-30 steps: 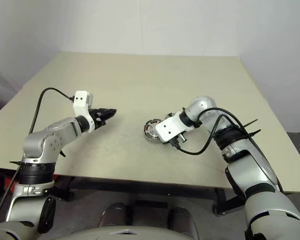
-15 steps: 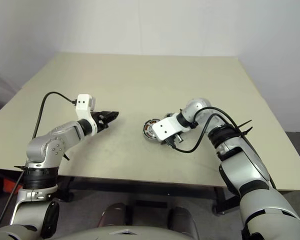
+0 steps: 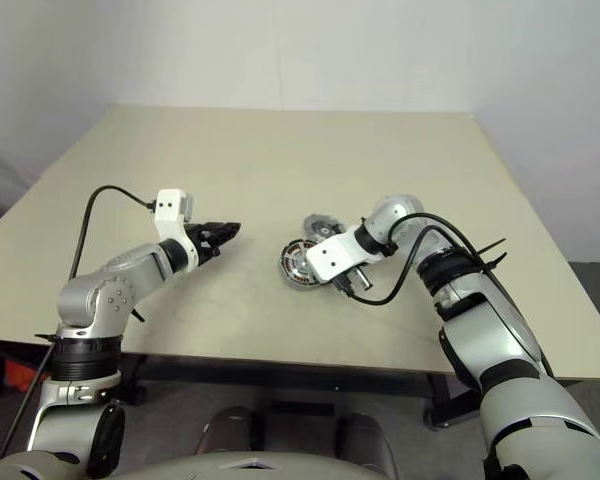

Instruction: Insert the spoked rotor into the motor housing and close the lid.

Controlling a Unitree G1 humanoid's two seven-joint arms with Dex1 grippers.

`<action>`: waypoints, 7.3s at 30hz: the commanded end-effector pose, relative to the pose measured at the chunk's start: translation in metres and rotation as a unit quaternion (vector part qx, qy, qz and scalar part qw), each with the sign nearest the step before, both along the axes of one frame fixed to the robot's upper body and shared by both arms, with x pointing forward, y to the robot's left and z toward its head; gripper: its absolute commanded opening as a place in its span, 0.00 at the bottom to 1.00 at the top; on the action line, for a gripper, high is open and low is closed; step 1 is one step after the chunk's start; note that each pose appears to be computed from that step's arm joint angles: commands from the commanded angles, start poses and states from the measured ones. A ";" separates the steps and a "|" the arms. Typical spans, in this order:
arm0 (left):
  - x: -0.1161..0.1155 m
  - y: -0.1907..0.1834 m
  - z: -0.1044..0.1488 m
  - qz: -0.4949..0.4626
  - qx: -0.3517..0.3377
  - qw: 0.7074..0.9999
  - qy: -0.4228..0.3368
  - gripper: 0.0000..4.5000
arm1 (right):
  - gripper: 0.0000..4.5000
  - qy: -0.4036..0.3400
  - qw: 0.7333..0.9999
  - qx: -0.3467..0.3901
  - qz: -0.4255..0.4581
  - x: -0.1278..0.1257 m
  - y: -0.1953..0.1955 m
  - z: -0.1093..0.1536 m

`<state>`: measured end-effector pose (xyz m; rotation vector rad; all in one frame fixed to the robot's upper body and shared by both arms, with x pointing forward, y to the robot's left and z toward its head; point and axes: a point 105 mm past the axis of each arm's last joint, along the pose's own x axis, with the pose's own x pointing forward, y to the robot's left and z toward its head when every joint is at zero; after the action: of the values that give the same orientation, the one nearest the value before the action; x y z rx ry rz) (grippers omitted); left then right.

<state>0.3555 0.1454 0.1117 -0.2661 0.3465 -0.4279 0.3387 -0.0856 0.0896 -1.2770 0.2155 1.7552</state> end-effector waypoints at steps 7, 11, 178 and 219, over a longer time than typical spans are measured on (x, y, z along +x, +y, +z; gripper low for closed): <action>0.000 0.001 0.009 0.010 -0.010 1.000 -0.015 0.53 | 0.00 0.007 0.996 0.048 -0.071 0.011 0.009 0.008; 0.000 0.001 0.006 0.014 -0.011 1.000 -0.010 0.53 | 0.00 0.127 0.976 0.097 -0.151 0.000 0.019 0.011; -0.010 -0.016 -0.004 -0.089 -0.028 0.994 0.054 0.53 | 0.58 0.518 0.437 0.351 -0.647 0.011 -0.059 0.004; -0.010 -0.011 -0.004 -0.077 -0.024 0.995 0.050 0.53 | 0.58 0.540 0.442 0.335 -0.633 0.006 -0.027 -0.010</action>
<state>0.3418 0.1344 0.0925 -0.3262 0.5181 -0.5702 0.3420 -0.1255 0.0603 0.7833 0.8543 0.6422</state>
